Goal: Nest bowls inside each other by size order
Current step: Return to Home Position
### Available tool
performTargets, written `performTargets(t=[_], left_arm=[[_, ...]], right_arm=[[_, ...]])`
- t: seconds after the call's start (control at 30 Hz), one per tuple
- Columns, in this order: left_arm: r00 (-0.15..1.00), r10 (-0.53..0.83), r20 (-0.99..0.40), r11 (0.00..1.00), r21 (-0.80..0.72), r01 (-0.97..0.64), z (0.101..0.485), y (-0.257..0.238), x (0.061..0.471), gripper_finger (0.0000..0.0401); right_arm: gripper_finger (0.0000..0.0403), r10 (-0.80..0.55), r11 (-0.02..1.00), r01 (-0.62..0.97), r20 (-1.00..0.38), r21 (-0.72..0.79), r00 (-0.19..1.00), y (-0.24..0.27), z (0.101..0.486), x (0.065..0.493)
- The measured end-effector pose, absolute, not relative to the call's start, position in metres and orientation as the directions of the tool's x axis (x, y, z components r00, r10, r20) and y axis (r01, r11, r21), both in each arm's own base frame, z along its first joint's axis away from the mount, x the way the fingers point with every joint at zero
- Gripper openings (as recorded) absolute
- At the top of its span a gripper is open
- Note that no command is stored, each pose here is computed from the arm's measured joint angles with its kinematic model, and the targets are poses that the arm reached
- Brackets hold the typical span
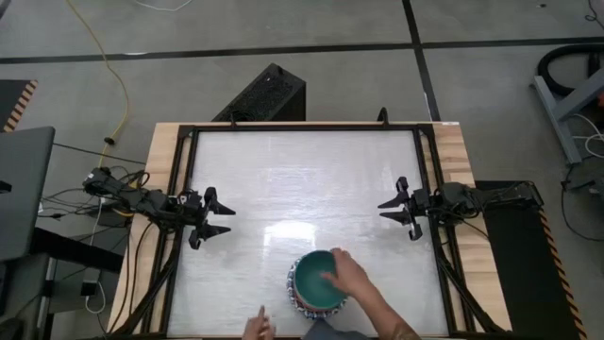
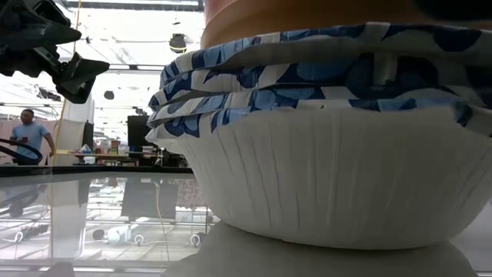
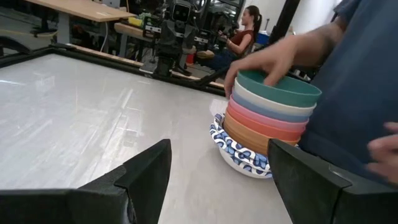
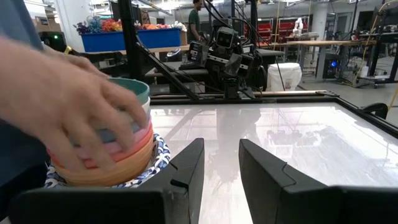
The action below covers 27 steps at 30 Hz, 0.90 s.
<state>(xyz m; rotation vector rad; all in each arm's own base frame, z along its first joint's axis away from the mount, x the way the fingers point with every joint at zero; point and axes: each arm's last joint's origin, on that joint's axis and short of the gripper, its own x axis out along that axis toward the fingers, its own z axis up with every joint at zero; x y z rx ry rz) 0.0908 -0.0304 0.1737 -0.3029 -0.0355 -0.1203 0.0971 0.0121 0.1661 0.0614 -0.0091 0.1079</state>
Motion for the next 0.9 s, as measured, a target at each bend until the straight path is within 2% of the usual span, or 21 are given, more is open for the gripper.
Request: performTargets(t=[0.9], left_arm=[[0.992, -0.113, 0.053, 0.947, -0.295, 0.124, 0.1737, -0.0304, 0.0908, 0.0255]], right_arm=[[0.0121, 0.095, 0.994, -0.096, 0.013, 0.061, 0.995, 0.0113, 0.1661, 0.0972]])
